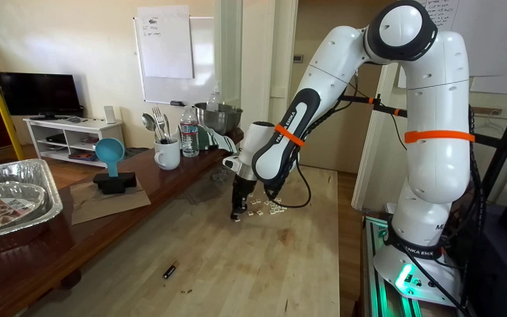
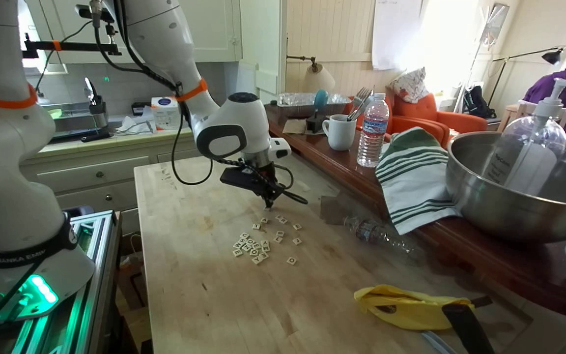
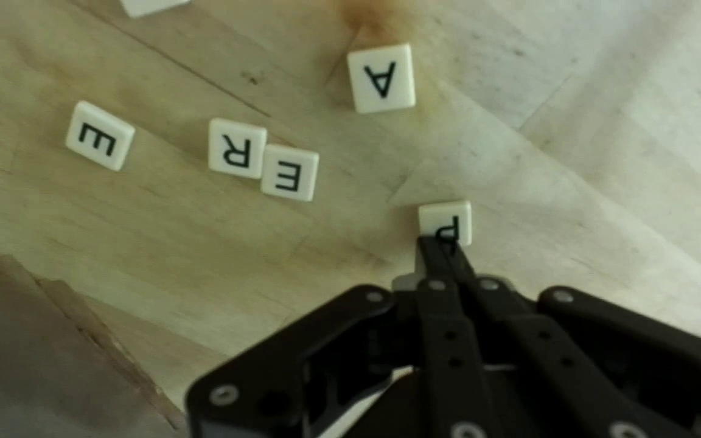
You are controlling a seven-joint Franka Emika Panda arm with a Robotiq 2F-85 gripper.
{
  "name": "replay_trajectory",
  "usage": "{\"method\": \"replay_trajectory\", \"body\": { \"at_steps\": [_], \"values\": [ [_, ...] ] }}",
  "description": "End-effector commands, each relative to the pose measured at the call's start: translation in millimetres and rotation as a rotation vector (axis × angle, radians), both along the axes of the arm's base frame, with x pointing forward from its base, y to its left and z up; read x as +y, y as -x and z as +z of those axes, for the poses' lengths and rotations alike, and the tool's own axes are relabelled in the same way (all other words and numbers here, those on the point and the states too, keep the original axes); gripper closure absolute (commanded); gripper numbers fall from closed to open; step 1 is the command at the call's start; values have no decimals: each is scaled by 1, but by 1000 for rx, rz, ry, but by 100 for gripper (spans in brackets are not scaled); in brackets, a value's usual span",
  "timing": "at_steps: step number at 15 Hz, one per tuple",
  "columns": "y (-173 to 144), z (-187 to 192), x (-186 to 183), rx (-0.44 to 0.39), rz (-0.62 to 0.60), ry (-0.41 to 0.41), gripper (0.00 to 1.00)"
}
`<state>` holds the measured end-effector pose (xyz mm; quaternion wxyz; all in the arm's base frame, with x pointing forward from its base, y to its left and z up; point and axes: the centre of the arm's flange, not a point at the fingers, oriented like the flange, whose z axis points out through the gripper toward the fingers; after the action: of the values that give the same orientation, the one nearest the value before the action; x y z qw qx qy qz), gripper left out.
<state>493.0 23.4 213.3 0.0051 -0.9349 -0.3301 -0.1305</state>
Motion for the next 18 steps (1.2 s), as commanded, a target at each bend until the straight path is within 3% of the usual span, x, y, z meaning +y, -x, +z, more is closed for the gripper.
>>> {"method": "replay_trajectory", "body": {
  "at_steps": [1, 12, 18],
  "values": [
    [21, -8, 2, 96, -4, -5, 100],
    [48, 46, -21, -5, -117, 22, 100],
    [49, 25, -51, -40, 27, 129, 100]
  ]
}}
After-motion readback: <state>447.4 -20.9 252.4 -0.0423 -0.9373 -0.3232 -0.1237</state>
